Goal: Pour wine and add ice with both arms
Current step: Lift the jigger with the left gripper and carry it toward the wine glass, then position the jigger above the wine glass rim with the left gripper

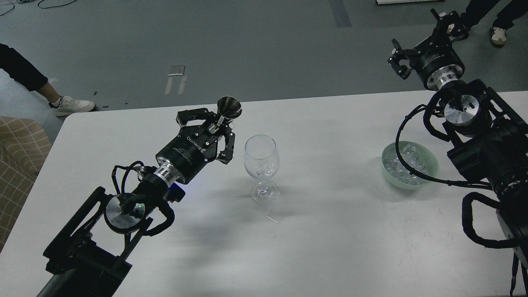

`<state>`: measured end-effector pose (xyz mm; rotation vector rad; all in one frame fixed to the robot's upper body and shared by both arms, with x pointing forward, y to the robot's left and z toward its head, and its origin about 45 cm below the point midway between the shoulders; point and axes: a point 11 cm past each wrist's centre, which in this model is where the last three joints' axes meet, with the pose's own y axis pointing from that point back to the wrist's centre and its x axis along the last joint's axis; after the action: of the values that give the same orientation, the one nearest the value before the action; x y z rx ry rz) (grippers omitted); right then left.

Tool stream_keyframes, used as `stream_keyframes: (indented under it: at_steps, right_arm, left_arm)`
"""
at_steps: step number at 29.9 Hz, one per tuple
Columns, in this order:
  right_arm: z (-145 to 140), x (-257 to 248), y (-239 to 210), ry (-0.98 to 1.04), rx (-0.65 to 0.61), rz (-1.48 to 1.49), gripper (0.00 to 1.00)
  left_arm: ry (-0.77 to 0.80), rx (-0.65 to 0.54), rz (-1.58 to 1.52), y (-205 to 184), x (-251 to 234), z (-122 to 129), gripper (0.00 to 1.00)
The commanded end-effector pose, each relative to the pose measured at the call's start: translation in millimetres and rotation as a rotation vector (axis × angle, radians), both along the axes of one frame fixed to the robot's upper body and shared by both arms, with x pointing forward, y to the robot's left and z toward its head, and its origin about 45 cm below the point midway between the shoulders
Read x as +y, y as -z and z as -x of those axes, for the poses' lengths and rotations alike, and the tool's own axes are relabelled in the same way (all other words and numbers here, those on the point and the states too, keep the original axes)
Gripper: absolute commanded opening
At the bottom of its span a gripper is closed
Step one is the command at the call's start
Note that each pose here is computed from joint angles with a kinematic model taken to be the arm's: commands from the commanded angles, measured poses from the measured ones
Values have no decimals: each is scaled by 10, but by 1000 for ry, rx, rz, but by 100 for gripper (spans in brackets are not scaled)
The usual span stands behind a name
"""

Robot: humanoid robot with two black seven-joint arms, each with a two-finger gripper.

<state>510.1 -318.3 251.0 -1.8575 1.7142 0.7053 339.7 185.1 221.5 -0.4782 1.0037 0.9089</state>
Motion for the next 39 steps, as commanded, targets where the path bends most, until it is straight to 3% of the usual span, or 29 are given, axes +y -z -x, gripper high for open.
stream_keyframes:
  at_steps: [1,39]
  right_arm:
    - [0,-1,0,1,0,0,100]
    - [0,-1,0,1,-1,0,100]
  left_arm:
    - [11,0,-8,18,-26,16,0]
    - [60,-101,-211,103,-17,54,0]
